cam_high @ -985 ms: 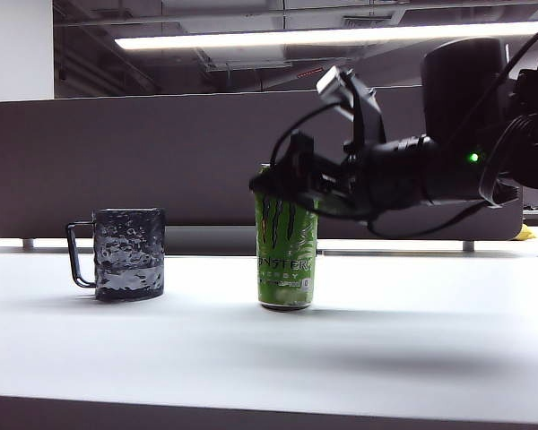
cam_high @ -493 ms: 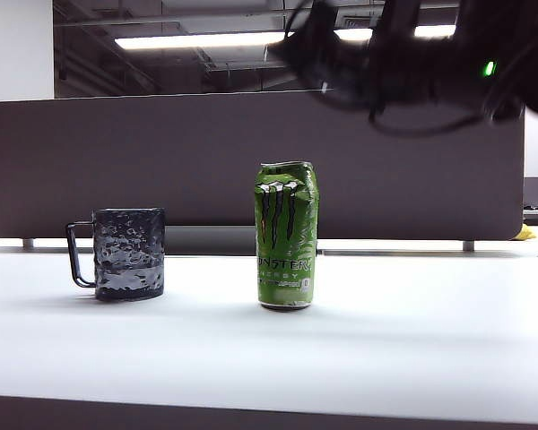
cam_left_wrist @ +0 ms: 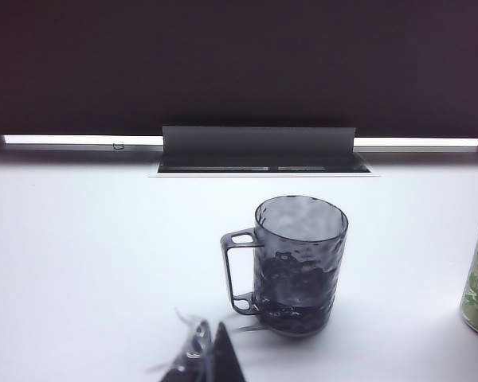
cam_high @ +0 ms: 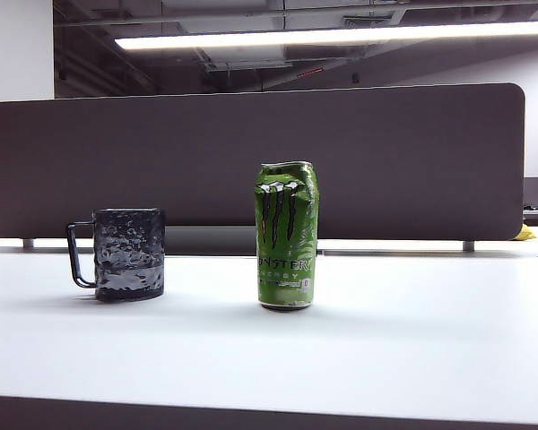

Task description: Pick up the metal can, pour some water into the cup, then place the can back on the table.

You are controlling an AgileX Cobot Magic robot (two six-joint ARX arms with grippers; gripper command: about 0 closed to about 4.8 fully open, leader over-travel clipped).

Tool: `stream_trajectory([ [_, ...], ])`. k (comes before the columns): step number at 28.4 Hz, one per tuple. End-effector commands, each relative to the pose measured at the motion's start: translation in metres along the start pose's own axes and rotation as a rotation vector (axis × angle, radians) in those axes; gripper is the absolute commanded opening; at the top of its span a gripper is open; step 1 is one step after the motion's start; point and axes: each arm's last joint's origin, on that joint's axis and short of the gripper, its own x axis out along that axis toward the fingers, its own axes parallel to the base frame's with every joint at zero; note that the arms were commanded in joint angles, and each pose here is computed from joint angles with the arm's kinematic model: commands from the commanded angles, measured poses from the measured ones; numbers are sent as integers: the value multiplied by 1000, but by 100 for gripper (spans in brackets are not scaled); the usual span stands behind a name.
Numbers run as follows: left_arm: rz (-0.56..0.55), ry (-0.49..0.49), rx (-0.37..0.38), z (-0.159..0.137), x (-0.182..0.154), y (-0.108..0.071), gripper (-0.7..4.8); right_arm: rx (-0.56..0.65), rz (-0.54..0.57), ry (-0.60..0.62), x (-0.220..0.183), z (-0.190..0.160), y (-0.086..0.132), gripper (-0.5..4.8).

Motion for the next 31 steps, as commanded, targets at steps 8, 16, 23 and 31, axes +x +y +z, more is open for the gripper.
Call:
stream_trajectory([
  [8, 0, -13, -2, 2, 0, 0, -5, -21, -124, 149, -47, 62, 32, -9],
  [16, -1, -12, -2, 1, 0, 0, -5, -5, -391, 277, -90, 78, 45, -8],
  [23, 1, -13, -2, 2, 0, 0, -5, -56, -576, 338, -127, 88, 57, -8],
  [31, 19, -13, -1, 2, 0, 2, -5, -89, -684, 383, -158, 92, 67, -8],
])
